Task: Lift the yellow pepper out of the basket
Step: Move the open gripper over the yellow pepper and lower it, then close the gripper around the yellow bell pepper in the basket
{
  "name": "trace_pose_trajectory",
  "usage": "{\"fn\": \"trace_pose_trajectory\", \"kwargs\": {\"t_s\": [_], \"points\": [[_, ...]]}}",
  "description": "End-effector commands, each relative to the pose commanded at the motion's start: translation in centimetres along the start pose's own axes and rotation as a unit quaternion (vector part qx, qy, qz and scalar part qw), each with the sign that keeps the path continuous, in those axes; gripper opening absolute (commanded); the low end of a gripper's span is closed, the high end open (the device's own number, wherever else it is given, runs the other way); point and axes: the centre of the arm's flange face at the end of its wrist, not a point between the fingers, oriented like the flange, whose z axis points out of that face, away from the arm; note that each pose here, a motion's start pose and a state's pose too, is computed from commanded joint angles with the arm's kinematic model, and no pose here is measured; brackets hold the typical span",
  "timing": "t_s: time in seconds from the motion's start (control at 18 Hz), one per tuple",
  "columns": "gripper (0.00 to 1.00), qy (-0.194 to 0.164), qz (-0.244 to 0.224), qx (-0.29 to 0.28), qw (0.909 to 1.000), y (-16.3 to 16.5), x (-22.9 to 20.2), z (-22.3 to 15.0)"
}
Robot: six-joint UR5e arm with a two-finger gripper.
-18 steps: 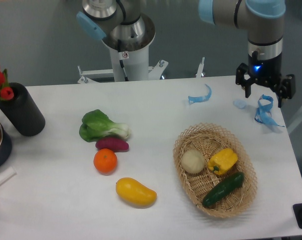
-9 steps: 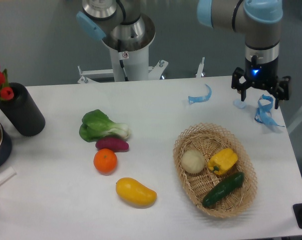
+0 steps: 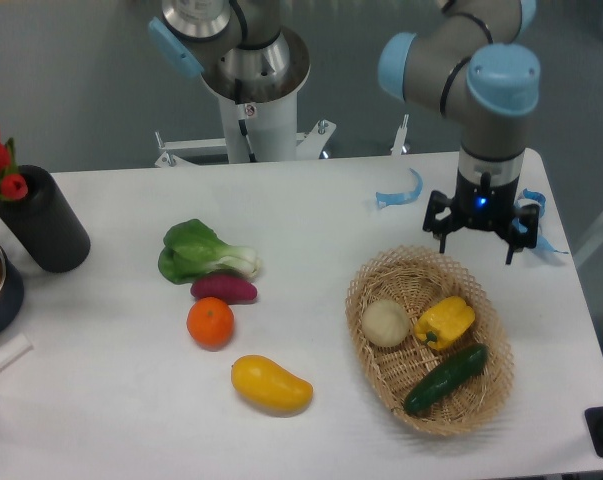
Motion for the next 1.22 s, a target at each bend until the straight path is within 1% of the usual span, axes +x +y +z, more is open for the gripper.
{"fn": "trace_pose_trajectory", "kwargs": {"t_s": [0.06,0.11,0.22,0.28,0.5,0.78,1.0,1.22], "points": [[1.0,0.007,0.035,0.001,0.9994,0.1,-0.1,0.8],[1.0,0.014,0.055,0.009,0.9983,0.0,-0.1,1.2],[1.0,0.028,0.089,0.025,0.9953,0.0,0.4,2.3],[1.0,0.032,0.095,0.028,0.9945,-0.1,0.5,2.6],[1.0,0.046,0.103,0.045,0.9926,-0.3,0.7,4.0],[1.0,0.04,0.122,0.048,0.9906,-0.9,0.7,6.1],[1.0,0.029,0.127,0.051,0.9902,-1.0,-0.4,5.8],[1.0,0.037,0.131,0.049,0.9895,-1.0,-0.4,7.1]]}}
